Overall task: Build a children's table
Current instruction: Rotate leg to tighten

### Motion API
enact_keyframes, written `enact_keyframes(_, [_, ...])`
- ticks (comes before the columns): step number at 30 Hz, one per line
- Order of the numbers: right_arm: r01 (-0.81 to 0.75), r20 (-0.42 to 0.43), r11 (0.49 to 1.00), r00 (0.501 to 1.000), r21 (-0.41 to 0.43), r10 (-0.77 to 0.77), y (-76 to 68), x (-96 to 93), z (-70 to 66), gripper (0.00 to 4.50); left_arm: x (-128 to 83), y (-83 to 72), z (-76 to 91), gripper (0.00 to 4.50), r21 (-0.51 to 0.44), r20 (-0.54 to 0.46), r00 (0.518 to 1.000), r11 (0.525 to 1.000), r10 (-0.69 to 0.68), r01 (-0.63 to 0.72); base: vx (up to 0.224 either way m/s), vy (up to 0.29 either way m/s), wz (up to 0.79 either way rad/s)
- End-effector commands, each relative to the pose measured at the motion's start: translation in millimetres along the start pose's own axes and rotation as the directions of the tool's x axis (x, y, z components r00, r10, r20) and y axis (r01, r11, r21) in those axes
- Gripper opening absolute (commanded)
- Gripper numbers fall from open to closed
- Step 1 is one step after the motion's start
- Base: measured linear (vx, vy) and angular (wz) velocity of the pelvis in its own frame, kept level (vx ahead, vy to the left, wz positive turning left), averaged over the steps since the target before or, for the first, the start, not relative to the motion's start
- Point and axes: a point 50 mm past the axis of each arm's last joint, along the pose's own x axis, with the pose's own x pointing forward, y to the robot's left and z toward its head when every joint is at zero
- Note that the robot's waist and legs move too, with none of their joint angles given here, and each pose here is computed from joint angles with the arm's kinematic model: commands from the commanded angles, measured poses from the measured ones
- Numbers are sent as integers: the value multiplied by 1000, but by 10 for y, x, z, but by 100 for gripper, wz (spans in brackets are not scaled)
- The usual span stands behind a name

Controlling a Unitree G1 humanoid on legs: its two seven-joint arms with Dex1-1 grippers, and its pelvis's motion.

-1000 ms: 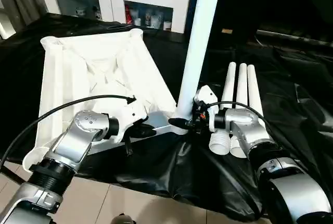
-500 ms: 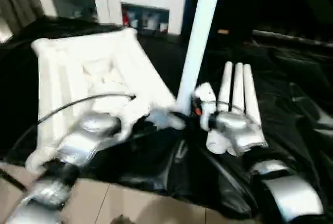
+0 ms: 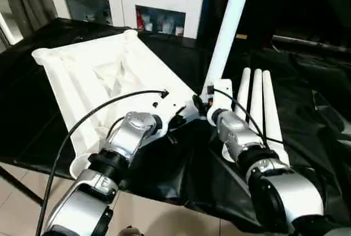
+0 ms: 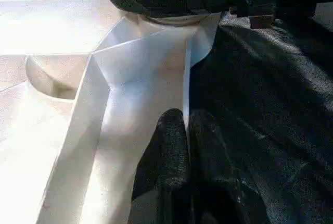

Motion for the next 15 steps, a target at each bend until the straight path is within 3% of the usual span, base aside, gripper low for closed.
enact_keyframes(1, [-79, -64, 996, 995, 38, 82, 155, -19, -196, 343, -85, 149, 9, 0, 1, 36, 994, 995, 99, -99, 0, 0, 0])
enact_keyframes(4, [-142, -8, 989, 990, 49, 143, 163, -14, -110, 346, -140, 164, -21, 0, 21, 47, 996, 996, 80, -81, 0, 0, 0])
enact_keyframes(6, [-222, 33, 975, 975, 17, 221, 162, -21, -36, 383, -202, 145, -22, 0, 37, 78, 997, 999, 31, -34, 0, 0, 0])
enact_keyframes(8, [-289, 46, 957, 956, -4, 288, 162, -33, -1, 389, -248, 127, -27, 0, 57, 89, 996, 998, -6, 1, 0, 0, 0])
enact_keyframes(15, [-524, -35, 829, 848, -197, 528, -21, -177, -21, 394, -446, 104, -85, 0, 117, 115, 985, 986, -129, 115, 0, 0, 0])
